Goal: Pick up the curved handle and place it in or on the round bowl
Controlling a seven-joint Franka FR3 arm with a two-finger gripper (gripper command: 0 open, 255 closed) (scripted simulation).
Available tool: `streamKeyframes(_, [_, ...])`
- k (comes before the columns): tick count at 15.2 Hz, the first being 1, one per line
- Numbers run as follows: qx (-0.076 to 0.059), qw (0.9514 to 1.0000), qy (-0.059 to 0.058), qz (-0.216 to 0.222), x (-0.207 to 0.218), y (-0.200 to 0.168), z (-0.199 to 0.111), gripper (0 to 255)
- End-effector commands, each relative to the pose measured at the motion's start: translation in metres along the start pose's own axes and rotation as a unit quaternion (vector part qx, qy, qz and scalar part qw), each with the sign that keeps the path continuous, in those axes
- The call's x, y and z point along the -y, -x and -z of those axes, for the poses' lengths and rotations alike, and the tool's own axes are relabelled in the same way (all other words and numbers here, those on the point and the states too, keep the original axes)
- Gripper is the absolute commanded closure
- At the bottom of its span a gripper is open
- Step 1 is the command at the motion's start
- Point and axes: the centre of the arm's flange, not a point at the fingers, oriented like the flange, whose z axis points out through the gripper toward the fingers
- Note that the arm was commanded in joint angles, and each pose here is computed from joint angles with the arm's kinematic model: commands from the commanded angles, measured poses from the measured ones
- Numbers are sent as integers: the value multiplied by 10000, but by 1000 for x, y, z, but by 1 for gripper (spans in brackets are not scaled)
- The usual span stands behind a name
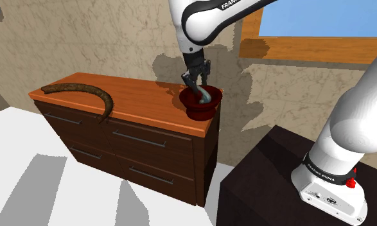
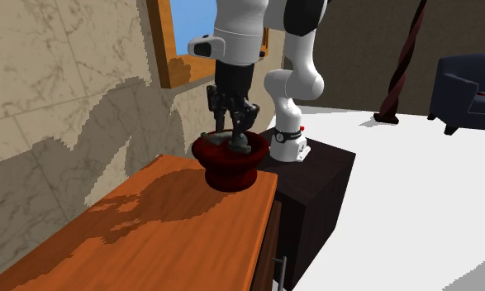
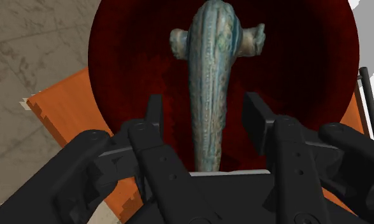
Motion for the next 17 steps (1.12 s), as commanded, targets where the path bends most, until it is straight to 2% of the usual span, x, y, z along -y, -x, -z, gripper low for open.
streamKeyframes(1, [2, 10000, 0, 1, 0, 0, 0, 0])
streamKeyframes(5, [2, 10000, 0, 1, 0, 0, 0, 0])
streamKeyframes(9, [2, 10000, 0, 1, 0, 0, 50, 0])
streamKeyframes(17, [2, 10000, 0, 1, 0, 0, 50, 0])
